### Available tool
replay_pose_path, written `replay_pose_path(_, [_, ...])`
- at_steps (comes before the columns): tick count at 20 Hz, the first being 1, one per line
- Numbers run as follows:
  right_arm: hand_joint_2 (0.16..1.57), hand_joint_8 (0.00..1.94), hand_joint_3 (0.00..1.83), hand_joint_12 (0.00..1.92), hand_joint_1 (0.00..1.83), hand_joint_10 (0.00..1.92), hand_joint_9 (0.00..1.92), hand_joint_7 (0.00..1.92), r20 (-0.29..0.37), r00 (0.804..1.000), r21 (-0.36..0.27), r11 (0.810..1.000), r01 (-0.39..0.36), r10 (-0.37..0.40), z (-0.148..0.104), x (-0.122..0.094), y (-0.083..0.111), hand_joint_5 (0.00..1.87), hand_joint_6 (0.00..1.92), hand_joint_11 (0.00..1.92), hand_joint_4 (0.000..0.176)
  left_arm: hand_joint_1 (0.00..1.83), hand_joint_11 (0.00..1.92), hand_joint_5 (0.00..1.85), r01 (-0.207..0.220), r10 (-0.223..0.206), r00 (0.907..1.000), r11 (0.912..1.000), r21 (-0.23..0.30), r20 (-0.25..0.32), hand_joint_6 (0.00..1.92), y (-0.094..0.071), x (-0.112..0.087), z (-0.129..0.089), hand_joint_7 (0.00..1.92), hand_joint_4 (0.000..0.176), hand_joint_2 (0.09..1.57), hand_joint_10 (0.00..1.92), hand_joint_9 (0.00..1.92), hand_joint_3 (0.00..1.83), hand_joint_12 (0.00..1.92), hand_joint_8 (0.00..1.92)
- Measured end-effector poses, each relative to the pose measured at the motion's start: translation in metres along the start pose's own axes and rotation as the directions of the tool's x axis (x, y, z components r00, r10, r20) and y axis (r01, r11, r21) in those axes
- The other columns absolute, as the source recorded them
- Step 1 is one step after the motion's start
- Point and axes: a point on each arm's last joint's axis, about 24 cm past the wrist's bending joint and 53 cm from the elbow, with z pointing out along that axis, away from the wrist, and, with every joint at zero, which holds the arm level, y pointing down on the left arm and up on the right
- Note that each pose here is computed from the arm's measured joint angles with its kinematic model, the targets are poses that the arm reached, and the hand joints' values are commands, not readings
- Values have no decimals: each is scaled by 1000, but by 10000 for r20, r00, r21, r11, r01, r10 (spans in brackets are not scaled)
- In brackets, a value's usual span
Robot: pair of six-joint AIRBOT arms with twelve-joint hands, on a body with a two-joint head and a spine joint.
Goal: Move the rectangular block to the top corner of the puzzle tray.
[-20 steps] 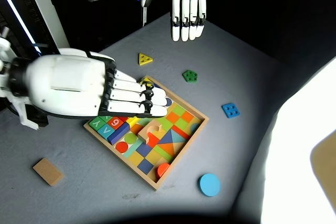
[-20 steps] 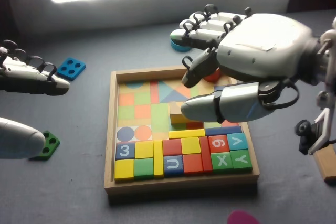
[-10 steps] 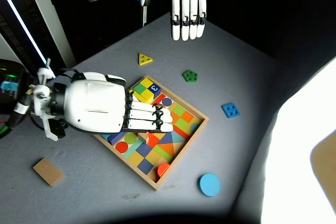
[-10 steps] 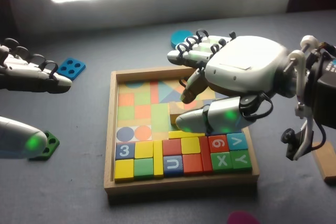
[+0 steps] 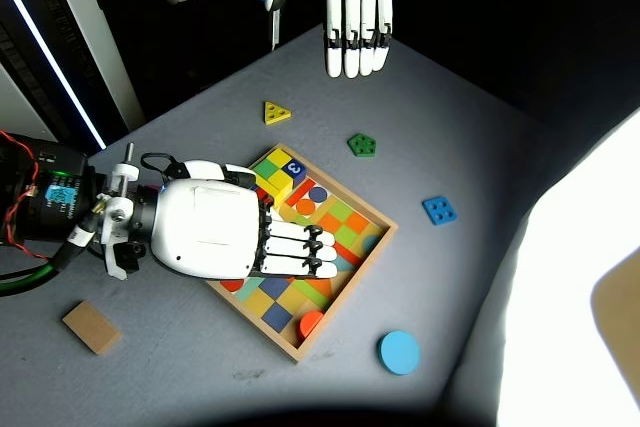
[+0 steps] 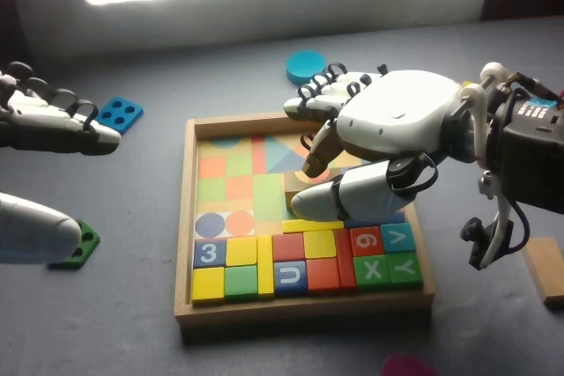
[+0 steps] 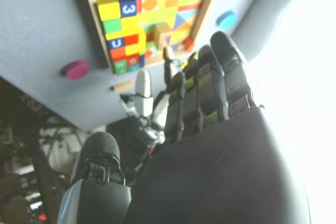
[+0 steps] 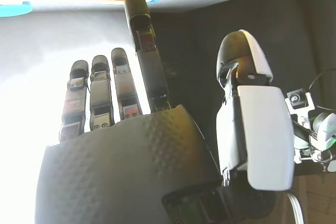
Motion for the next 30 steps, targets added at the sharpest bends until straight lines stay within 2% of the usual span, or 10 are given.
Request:
replay_pose_path(5, [1156,0,0,0,0,0,0,23,-182,9998,84,9999,114,-113,-1,7,-4,770,2,0,16,0,0,154,-6,6,10000,10000,-5,-6,4,0,0,0,189,0,1251,7,203,0,614,3])
replay_pose_path(6, [1165,5,1,0,0,0,0,30,-210,9997,96,9999,137,-135,-1,8,-4,766,1,0,8,0,0,152,-9,9,10000,10000,-3,-8,2,0,0,0,192,0,1254,2,195,1,575,3])
replay_pose_path(9, [1164,17,1,0,0,0,0,62,-231,9996,83,9998,189,-187,0,10,-4,793,12,0,0,0,0,146,-81,82,10000,10000,58,-41,2,-4,2,0,192,0,1251,7,214,0,591,2])
replay_pose_path(12, [1156,4,0,0,0,0,0,37,-248,9994,110,9997,230,-227,-1,12,-6,779,5,0,8,0,0,141,-106,106,9999,9999,67,-43,0,-5,2,0,181,0,1254,2,190,0,563,1])
replay_pose_path(13, [1161,6,0,0,0,0,0,42,-229,9995,107,9997,218,-216,-1,11,-6,787,9,0,0,0,0,142,-106,106,9999,9999,74,-46,0,-5,3,0,185,0,1250,6,199,0,568,2])
replay_pose_path(17, [1161,11,0,0,0,0,0,60,-174,9996,129,9997,210,-208,1,10,-7,799,13,0,0,0,0,162,-188,189,9998,9997,142,-75,6,-10,5,1,207,0,1249,8,218,0,576,6])
replay_pose_path(19, [1162,8,0,0,0,0,0,57,-85,9997,227,9995,224,-222,1,6,-12,785,7,0,4,0,0,143,-172,173,9998,9998,128,-63,2,-9,4,1,187,0,1256,3,213,2,547,0])
replay_pose_path(22, [1164,13,1,0,0,0,0,73,177,9997,558,9983,181,-192,1,-6,-30,787,8,0,0,0,0,155,-171,171,9998,9998,124,-66,6,-9,4,1,199,0,1249,4,218,0,584,6])
replay_pose_path(25, [1170,9,3,0,0,0,0,69,387,9991,834,9964,142,-175,0,-16,-44,783,5,0,0,0,0,158,-241,243,9997,9996,175,-89,4,-12,6,1,194,0,1249,4,208,0,509,0])
replay_pose_path(30, [1167,6,1,0,0,0,0,66,486,9985,1039,9944,185,-236,-1,-22,-55,776,4,0,0,0,0,154,-267,269,9996,9995,193,-107,2,-14,6,1,183,0,1249,4,194,0,554,5])
